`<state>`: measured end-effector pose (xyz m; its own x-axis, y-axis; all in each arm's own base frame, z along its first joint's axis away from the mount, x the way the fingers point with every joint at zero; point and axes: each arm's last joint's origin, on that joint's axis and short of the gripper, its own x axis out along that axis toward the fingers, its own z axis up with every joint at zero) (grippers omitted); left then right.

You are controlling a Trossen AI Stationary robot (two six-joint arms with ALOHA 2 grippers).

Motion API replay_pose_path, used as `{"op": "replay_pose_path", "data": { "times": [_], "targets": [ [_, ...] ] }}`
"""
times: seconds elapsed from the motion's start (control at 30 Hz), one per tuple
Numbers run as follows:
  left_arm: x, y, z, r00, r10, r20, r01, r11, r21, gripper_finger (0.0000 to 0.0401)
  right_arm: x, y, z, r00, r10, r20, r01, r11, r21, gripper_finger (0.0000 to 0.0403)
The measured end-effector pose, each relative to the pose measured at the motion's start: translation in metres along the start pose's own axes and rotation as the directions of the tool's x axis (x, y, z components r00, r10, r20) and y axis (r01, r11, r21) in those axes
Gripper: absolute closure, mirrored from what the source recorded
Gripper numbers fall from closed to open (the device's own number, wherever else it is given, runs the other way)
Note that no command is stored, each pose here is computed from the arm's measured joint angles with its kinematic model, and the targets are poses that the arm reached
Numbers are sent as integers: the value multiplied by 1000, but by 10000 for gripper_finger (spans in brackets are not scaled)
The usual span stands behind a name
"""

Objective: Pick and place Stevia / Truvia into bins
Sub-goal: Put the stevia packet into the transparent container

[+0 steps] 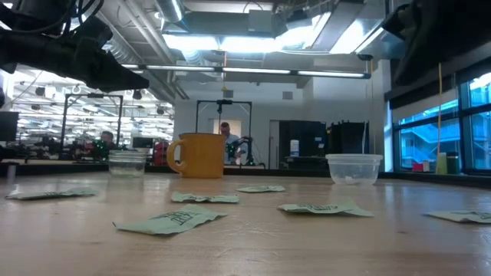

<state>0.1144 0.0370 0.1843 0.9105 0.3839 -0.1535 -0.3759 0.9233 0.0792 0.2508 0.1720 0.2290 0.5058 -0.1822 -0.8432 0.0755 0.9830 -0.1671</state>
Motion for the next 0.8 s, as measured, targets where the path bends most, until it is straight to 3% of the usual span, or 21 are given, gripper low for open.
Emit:
{"op": "replay_pose_path", "data": {
  "times": [0.17,0.33,0.63,0.8],
  "targets": [
    [0,0,0,1000,-1,0,1,1000,1,315,-1,5,6,997,68,40,-65,996,-59,386],
    [0,0,0,1000,-1,0,1,1000,3,315,-2,9,2,973,221,-63,-226,970,-84,358],
    [0,0,0,1000,-1,0,1,1000,3,315,-8,19,-8,967,235,-100,-244,965,-93,259],
    [0,0,-1,1000,-1,-8,1,1000,4,315,-13,28,-19,926,317,-206,-362,899,-247,234]
  ]
}}
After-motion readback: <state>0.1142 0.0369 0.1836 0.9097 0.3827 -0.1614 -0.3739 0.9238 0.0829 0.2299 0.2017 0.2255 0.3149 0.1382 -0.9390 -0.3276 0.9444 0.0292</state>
